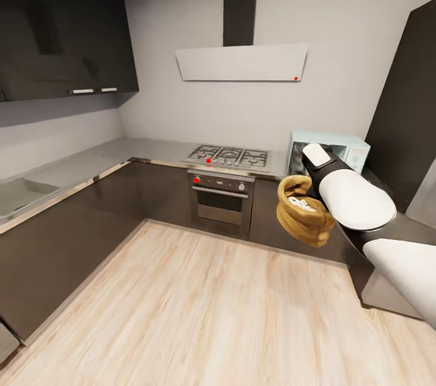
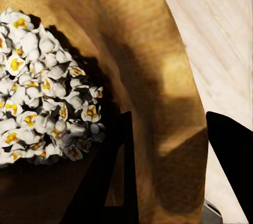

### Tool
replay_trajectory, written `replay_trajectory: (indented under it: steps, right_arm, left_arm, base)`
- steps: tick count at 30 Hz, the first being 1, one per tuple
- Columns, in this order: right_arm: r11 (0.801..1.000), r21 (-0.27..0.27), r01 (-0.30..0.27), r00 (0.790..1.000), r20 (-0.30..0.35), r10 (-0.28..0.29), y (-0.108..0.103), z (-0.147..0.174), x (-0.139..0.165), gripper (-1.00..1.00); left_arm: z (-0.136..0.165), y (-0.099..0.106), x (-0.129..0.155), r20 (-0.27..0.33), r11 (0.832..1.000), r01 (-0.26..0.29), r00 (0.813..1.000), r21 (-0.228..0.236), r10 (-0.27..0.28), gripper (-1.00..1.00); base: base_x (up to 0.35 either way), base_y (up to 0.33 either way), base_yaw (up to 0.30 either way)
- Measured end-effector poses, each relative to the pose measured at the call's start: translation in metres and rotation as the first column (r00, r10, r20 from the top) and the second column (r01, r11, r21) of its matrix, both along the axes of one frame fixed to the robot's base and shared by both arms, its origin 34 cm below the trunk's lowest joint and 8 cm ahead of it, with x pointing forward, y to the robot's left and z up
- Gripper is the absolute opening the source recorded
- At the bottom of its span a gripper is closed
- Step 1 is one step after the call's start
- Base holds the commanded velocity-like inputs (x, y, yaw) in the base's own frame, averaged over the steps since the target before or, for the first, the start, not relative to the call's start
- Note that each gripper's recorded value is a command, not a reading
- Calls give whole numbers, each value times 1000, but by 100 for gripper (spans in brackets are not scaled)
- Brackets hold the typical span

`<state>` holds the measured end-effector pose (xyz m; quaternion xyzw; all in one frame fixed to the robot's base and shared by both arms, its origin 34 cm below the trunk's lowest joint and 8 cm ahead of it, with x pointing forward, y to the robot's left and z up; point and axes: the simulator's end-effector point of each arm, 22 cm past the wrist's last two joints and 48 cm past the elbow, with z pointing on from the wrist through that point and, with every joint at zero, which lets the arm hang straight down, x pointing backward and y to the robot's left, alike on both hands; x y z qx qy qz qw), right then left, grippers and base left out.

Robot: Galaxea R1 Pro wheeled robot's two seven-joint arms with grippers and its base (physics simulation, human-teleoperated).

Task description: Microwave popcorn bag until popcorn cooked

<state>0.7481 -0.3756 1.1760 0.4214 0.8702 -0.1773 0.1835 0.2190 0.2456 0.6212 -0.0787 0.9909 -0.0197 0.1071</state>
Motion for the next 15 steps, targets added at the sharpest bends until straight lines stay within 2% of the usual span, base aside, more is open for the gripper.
replay_trajectory:
  steps: [3,6,15]
  right_arm:
    - [1000,0,1,1000,0,-1,-1,0,0,-100]
    - [1000,1,1,1000,1,-1,-1,0,0,-100]
    - [1000,11,-1,1000,8,1,-1,-2,1,-100]
  left_arm:
    - [0,0,0,0,1000,1,1000,0,-1,100]
    - [0,1,0,0,1000,-1,1000,2,1,100]
    - [0,1,0,0,1000,0,1000,2,0,100]
  base:
    - [-336,-44,-264]
    - [-209,-227,-264]
    - [-16,-335,-264]
